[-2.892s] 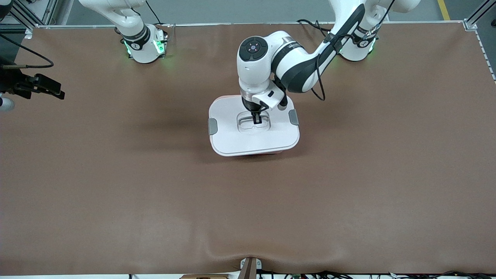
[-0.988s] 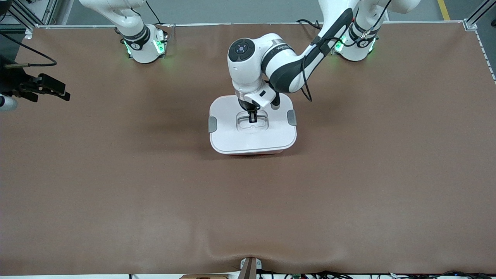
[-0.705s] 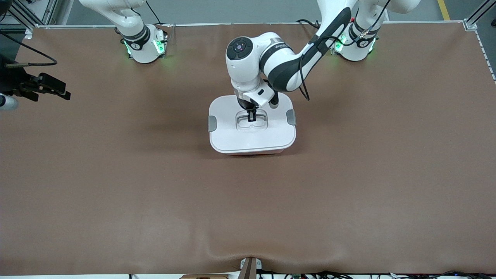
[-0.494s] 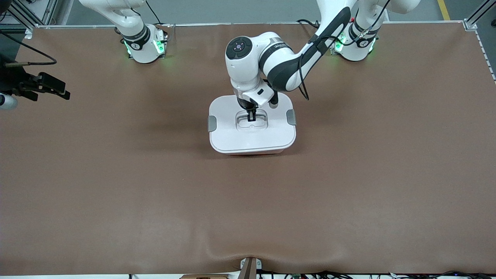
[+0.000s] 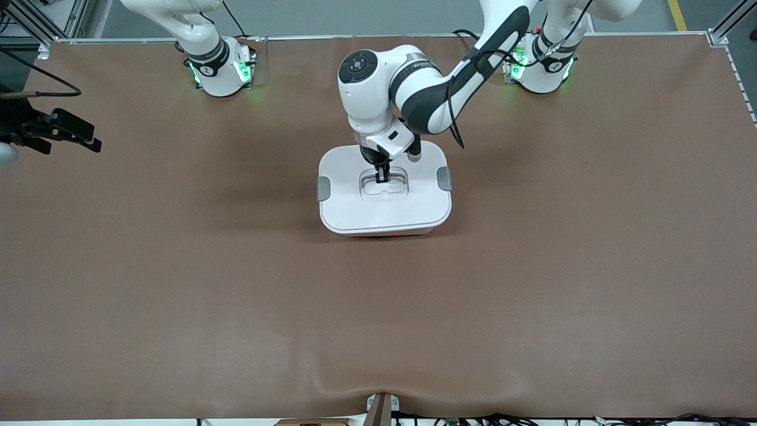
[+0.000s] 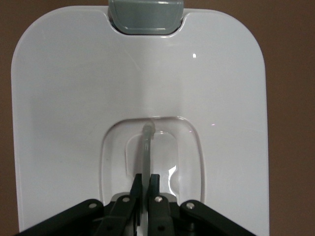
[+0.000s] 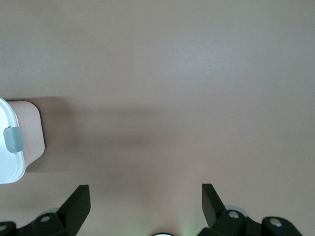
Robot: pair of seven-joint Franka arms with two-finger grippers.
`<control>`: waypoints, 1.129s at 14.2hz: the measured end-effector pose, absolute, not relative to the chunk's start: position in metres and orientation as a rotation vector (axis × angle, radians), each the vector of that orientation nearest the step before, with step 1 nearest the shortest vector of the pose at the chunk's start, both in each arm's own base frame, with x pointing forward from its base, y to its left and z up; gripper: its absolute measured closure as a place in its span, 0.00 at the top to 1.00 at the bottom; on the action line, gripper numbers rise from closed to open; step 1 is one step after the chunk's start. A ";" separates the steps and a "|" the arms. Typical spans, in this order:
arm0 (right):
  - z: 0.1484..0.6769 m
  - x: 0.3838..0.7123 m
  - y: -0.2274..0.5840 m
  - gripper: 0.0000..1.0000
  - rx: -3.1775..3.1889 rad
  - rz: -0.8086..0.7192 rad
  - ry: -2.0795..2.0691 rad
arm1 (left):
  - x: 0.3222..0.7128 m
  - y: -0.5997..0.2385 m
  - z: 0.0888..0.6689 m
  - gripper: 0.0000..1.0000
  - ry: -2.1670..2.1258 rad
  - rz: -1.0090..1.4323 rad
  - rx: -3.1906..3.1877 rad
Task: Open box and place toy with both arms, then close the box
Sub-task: 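Lower the lid onto the box with the left gripper and press it down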
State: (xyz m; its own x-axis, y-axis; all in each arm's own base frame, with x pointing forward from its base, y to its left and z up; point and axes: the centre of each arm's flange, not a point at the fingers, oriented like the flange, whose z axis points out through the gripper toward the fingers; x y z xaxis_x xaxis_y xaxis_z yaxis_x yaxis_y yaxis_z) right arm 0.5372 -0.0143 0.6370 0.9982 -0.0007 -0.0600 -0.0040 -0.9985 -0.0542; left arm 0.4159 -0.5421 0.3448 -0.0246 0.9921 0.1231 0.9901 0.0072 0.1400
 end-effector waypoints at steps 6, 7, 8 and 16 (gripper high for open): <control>0.646 0.538 -0.015 1.00 -3.088 0.059 0.005 | 0.414 -0.543 0.346 0.07 2.212 0.306 2.191; 0.647 0.538 -0.014 1.00 -3.088 0.053 0.003 | 0.415 -0.543 0.346 0.07 2.212 0.306 2.190; 0.648 0.538 -0.014 1.00 -3.088 0.050 0.002 | 0.415 -0.543 0.347 0.07 2.212 0.305 2.190; 0.645 0.540 -0.015 1.00 -3.088 0.060 0.004 | 0.410 -0.544 0.350 0.07 2.203 0.307 2.194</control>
State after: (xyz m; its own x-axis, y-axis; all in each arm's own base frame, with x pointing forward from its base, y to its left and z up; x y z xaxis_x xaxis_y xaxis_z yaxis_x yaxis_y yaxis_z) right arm 0.5401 -0.0147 0.6445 0.9992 -0.0016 -0.0390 -0.0036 -0.9986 -0.0525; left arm 0.4104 -0.5437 0.3502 -0.0136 0.9920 0.1253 0.9885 -0.0056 0.1511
